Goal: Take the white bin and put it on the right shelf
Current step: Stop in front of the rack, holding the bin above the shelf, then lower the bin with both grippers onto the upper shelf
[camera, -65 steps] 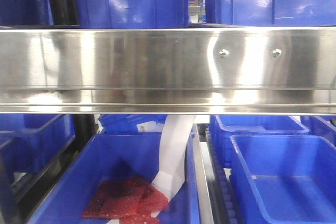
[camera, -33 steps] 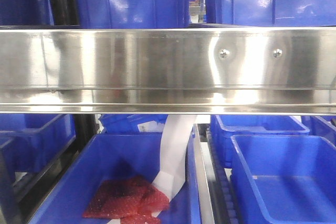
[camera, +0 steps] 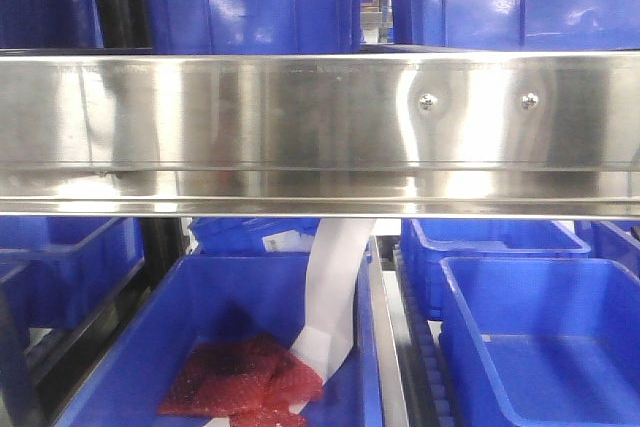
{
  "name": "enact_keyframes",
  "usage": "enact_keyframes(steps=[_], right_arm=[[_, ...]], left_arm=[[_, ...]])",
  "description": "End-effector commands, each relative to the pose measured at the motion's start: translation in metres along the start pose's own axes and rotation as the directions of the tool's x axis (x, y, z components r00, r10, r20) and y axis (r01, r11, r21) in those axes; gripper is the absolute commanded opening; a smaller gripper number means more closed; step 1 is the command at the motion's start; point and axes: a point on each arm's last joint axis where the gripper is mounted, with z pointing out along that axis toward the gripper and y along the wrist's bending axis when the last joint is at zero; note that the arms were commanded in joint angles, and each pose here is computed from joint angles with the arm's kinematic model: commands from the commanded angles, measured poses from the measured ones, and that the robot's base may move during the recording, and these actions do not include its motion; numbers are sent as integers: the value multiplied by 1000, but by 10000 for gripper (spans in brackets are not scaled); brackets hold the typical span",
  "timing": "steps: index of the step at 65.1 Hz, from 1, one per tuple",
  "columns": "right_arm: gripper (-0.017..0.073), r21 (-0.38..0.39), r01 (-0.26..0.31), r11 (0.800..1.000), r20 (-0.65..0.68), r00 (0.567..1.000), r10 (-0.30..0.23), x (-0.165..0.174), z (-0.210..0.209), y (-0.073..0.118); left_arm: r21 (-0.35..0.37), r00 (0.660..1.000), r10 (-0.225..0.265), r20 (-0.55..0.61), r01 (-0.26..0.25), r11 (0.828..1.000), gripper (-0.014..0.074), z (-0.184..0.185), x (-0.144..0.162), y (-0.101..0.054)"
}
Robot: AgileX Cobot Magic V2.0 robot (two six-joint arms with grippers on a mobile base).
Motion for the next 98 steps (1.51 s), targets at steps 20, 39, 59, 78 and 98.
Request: enact_keyframes(steps=[20, 39, 59, 78, 98], right_arm=[[119, -380, 20, 925, 43, 999, -4, -13, -12, 56], [83, -404, -50, 913, 39, 997, 72, -16, -13, 59], [71, -442, -65, 895, 14, 997, 79, -19, -3, 57], [71, -562, -21, 827, -14, 1000, 16, -41, 39, 74], [71, -613, -141, 777, -146, 987, 64, -16, 108, 70]], left_arm=[[318, 992, 89, -93, -55, 947, -126, -4, 3, -49], [245, 995, 44, -91, -21, 969, -123, -2, 1, -44], [70, 983, 166, -85, -160, 985, -118, -17, -6, -59], [-17, 972, 158, -172, -163, 986, -118, -21, -1, -49], [-203, 955, 130, -265, -188, 961, -118, -36, 1, -24]])
